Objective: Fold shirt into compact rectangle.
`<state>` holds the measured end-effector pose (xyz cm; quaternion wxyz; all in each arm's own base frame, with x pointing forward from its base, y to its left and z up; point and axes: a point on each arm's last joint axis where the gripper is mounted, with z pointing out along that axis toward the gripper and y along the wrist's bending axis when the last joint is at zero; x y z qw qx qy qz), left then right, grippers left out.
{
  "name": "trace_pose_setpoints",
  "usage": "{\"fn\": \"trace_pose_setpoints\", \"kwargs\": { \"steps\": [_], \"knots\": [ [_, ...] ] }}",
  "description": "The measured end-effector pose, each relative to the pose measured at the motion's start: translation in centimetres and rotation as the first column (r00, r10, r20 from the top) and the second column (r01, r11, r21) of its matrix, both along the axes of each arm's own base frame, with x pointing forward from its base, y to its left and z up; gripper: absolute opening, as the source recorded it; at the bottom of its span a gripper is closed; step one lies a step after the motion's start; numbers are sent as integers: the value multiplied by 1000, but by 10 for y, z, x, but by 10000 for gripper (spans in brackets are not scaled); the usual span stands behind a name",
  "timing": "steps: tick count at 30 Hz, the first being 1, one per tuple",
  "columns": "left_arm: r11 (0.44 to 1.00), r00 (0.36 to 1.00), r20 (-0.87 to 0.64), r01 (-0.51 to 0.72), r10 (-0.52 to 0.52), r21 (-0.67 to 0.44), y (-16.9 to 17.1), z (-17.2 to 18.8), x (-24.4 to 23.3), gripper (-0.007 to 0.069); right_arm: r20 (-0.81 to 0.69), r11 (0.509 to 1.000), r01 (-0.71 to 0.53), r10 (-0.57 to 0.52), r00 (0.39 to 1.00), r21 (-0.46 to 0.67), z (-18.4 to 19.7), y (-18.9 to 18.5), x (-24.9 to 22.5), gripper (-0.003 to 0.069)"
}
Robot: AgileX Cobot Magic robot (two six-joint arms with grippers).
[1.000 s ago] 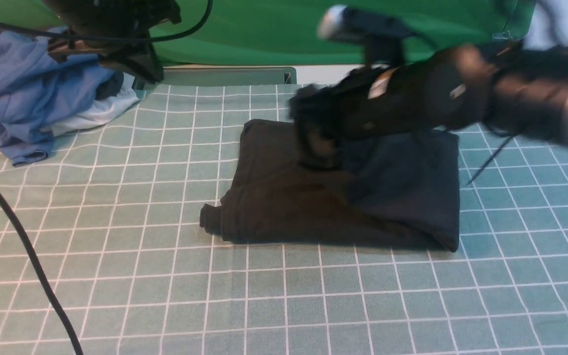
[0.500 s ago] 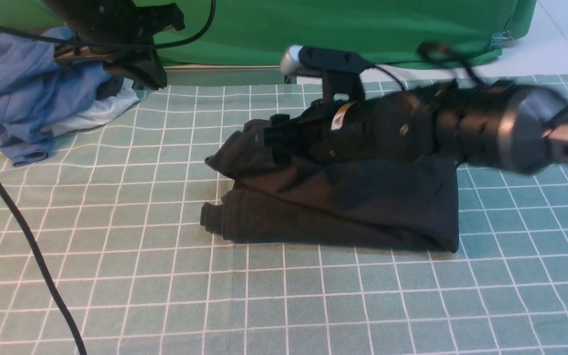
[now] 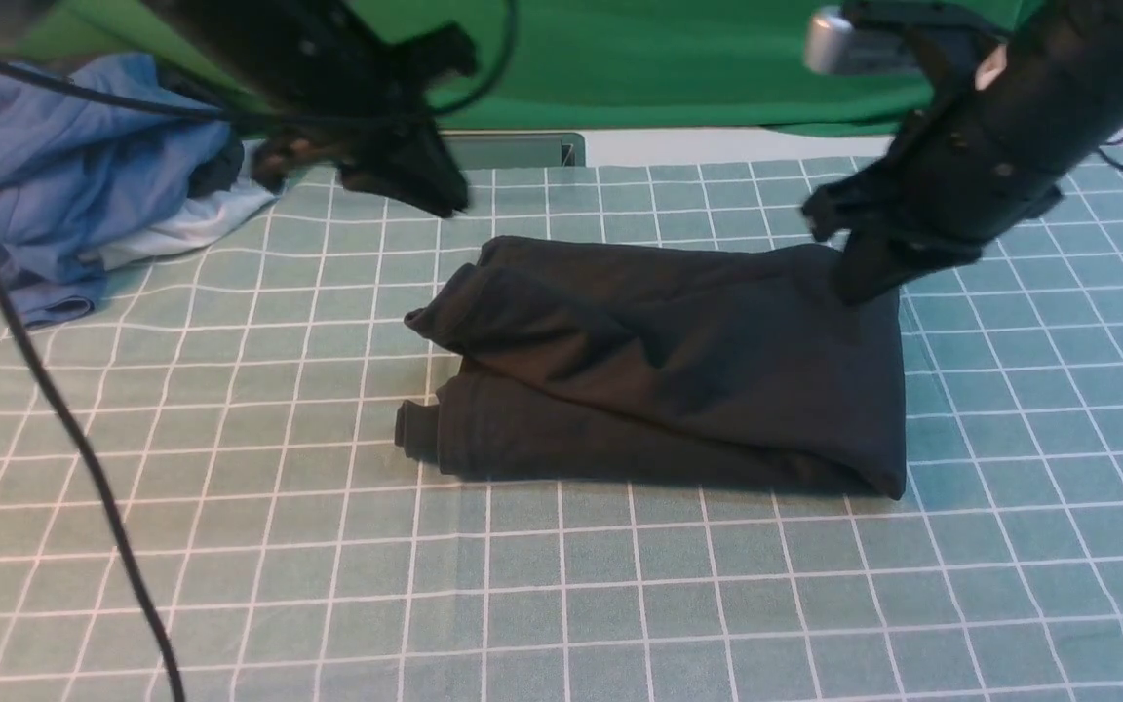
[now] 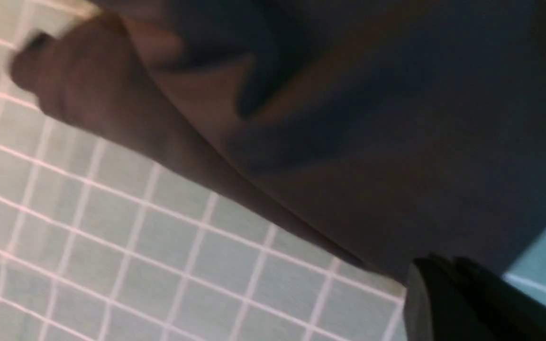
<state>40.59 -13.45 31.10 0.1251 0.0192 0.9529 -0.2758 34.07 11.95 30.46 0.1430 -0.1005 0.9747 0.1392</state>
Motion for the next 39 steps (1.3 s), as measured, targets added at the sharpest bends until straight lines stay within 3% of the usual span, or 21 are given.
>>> {"fn": "trace_pose_setpoints", "kwargs": {
  "steps": [8, 13, 17, 22, 30, 34, 39],
  "knots": [
    [997, 996, -33, 80, -80, 9, -65, -58, 8, 38, 1, 1000, 20, -20, 1000, -23, -1, -12, 3, 27],
    [983, 985, -151, 102, -79, 154, -52, -114, 20, 37, 4, 999, 19, -19, 1000, -32, -1, -13, 3, 27],
    [973, 968, -249, 96, -42, 210, -31, -134, 24, 37, 12, 998, 14, -14, 1000, -69, -1, -16, 4, 27],
    [975, 971, -238, 44, 8, 216, -11, -122, 29, 37, -5, 992, 2, -3, 1000, -125, -3, -21, 2, 27],
    [977, 989, -83, -107, 124, 184, 29, -42, 20, 37, -43, 986, -13, 5, 999, -166, -4, -24, -1, 25],
    [994, 992, -80, -92, 97, 59, 15, -25, 13, 39, -40, 986, -12, 5, 999, -166, -4, -24, -1, 25],
    [997, 997, -24, -70, 69, -43, -18, -33, 19, 46, -15, 987, -5, 3, 1000, -159, -4, -23, 2, 25]
  ]
}}
